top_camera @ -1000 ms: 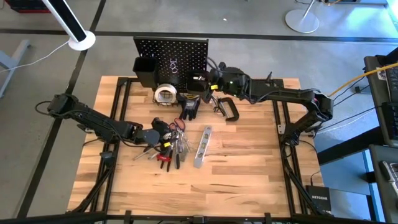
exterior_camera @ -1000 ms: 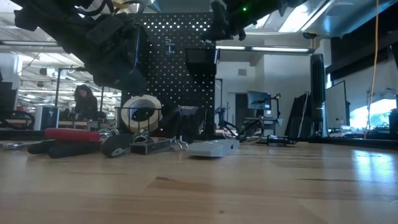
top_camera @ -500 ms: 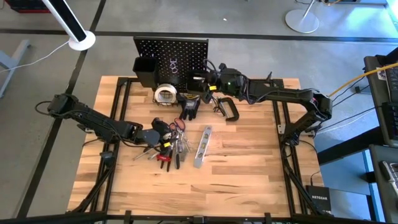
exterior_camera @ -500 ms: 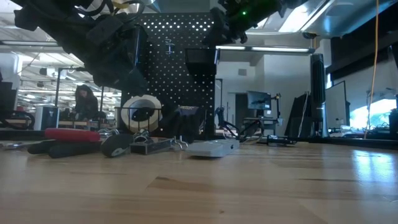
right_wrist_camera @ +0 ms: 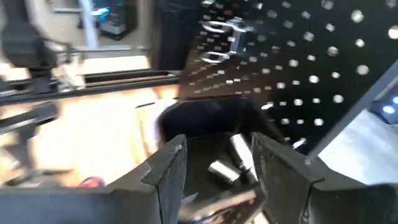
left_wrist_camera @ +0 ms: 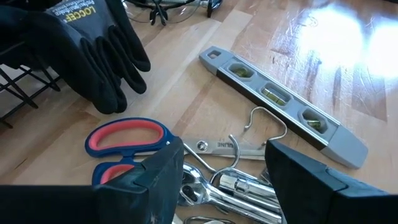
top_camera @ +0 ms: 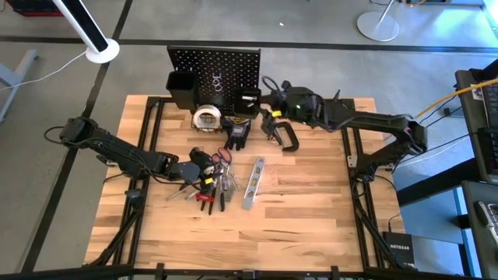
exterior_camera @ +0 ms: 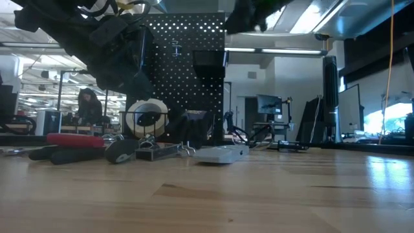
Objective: Hang tools onto peg board
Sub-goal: Put the extension bar into the right black bin on the pegboard
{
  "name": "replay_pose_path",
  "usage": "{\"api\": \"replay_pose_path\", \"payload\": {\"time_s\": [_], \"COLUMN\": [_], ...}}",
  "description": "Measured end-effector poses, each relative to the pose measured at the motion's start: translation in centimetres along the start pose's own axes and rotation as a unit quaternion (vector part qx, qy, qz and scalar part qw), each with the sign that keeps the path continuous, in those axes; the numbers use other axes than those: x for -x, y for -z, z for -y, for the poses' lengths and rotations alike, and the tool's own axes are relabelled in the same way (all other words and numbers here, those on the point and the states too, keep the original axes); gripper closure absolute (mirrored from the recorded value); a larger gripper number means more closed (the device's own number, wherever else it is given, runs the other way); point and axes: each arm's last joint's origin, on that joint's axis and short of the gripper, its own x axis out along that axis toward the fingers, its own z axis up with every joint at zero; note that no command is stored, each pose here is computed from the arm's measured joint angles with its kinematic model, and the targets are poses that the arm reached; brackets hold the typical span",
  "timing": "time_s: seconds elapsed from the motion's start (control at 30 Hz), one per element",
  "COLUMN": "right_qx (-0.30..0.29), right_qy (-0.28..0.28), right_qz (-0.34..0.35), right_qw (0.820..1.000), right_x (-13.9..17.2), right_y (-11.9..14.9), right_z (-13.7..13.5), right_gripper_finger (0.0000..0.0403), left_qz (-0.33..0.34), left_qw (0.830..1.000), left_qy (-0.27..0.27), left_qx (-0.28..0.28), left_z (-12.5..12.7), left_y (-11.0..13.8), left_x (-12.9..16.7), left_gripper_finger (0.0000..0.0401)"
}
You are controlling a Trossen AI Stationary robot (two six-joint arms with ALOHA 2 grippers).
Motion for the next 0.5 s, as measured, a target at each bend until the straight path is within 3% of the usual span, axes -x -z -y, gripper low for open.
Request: {"api": "replay_pose_path", "payload": {"time_s": [0.23,0.5], "right_qx": [0.039,0.094], "right_qy": [-0.071,-0.148], "right_qz": [-0.046,-0.106], "right_qw": [0.996,0.979], "right_x": [4.8,5.2], "right_y": [-0.1,3.5], "right_z": [-3.0,-8.0], "right_gripper_finger": [0.0219,0.0219], "left_qz": [0.000,0.000], "left_qw": [1.000,1.000], "left_qy": [0.000,0.000], "left_qx": [0.004,0.007], "left_z": [0.0,0.0], "left_y": [0.0,0.0], "left_x": [0.0,0.0], "left_gripper_finger": [0.0187,0.0187]}}
